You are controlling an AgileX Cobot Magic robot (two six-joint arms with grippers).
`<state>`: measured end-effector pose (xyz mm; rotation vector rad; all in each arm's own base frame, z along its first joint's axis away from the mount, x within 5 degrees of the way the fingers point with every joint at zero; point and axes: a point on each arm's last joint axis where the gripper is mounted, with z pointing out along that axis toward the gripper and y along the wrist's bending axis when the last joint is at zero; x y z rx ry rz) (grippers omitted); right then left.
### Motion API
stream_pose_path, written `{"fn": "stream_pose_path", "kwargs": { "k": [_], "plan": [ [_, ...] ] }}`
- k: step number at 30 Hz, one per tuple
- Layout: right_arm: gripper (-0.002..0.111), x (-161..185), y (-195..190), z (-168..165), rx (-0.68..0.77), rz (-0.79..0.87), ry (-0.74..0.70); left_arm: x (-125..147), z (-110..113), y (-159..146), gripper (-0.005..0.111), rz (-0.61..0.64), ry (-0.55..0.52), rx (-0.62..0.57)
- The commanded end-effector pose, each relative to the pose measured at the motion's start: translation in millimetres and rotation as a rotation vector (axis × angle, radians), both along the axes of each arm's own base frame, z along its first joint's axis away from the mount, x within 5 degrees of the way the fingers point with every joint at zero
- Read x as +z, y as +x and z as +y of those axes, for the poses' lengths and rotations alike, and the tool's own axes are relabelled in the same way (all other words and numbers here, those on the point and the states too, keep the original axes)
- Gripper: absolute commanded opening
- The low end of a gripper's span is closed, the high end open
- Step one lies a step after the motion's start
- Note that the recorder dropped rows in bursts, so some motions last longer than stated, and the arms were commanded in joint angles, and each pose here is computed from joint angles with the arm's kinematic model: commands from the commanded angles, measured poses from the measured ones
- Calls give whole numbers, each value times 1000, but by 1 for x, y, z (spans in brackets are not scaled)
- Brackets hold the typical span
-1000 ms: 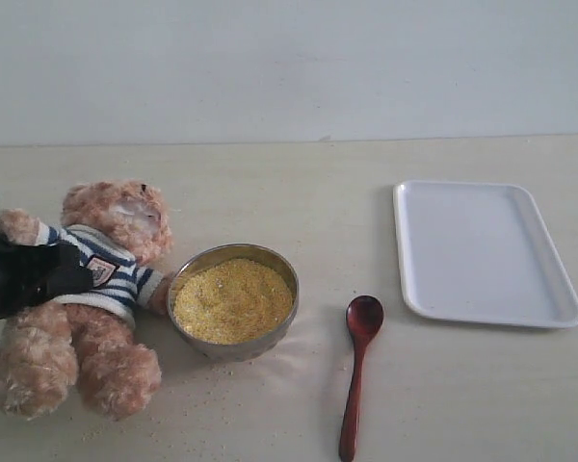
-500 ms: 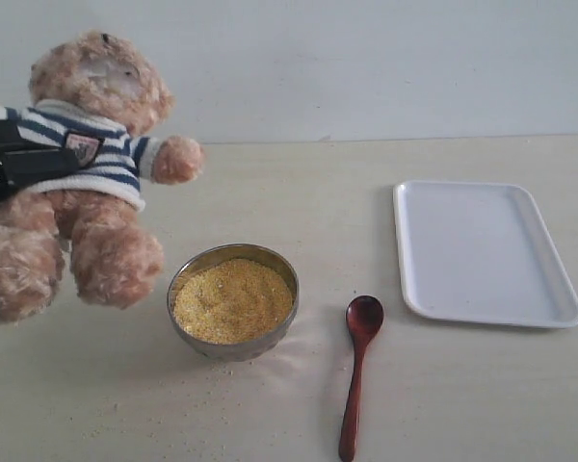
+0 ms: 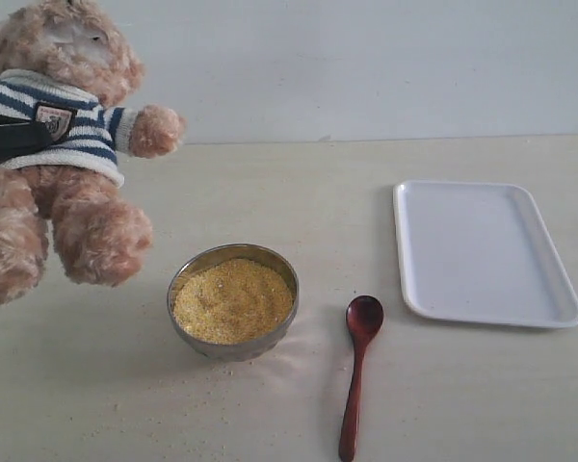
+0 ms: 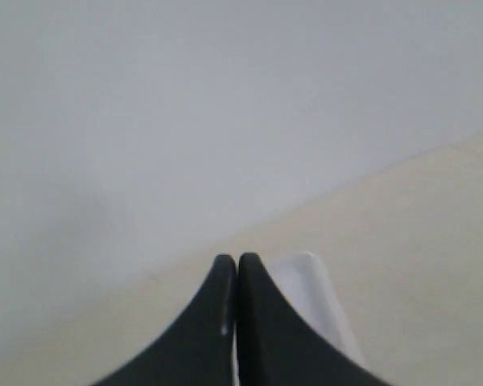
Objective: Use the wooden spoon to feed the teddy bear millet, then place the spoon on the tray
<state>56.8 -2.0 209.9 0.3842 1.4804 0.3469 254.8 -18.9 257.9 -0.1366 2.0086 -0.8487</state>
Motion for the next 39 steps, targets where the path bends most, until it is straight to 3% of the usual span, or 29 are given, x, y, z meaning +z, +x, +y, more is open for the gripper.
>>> {"fn": "stream_pose_path", "kwargs": {
  "k": [1,6,9,11,13,16,17,19,20,23,24,25,27,29,33,36,39],
  "plan": [
    [0,12,-2,-5,20,-168,586,3,1,-1,5,-3,-29,19],
    [0,20,-4,-9,6,-267,600,3,1,-1,5,-4,-30,17],
    [0,38,-12,-13,22,-486,588,3,1,-1,5,-3,-29,19],
    [0,67,-19,-3,114,-583,428,3,1,-1,5,-3,-29,19],
    [0,94,-16,13,208,-547,169,3,1,-1,5,-3,-29,19],
    [0,119,12,29,318,-347,-133,3,1,-1,5,-8,-20,15],
    [0,116,45,26,289,-115,-244,3,1,-1,5,-19,-3,8],
    [0,92,100,13,195,225,-133,3,1,-1,5,-34,19,-1],
    [0,81,115,13,208,314,-94,3,1,-1,5,-34,19,-1],
    [0,48,143,30,421,529,-17,3,1,-1,5,-34,19,-1],
    [0,23,155,39,527,657,36,3,1,-1,5,-34,19,-1],
    [0,14,159,41,526,695,30,3,1,-1,5,-34,19,-1],
    [0,-12,173,45,432,778,-121,3,1,-1,5,-34,19,-1],
    [0,-15,177,51,330,761,-279,3,1,-1,5,-34,19,-1],
    [0,9,173,55,-117,587,-734,3,1,-1,5,-30,13,2],
    [0,19,163,47,-357,583,-821,3,1,-1,5,-30,13,2],
    [0,13,157,42,-368,718,-892,3,1,-1,5,-30,13,2]
  ]
}}
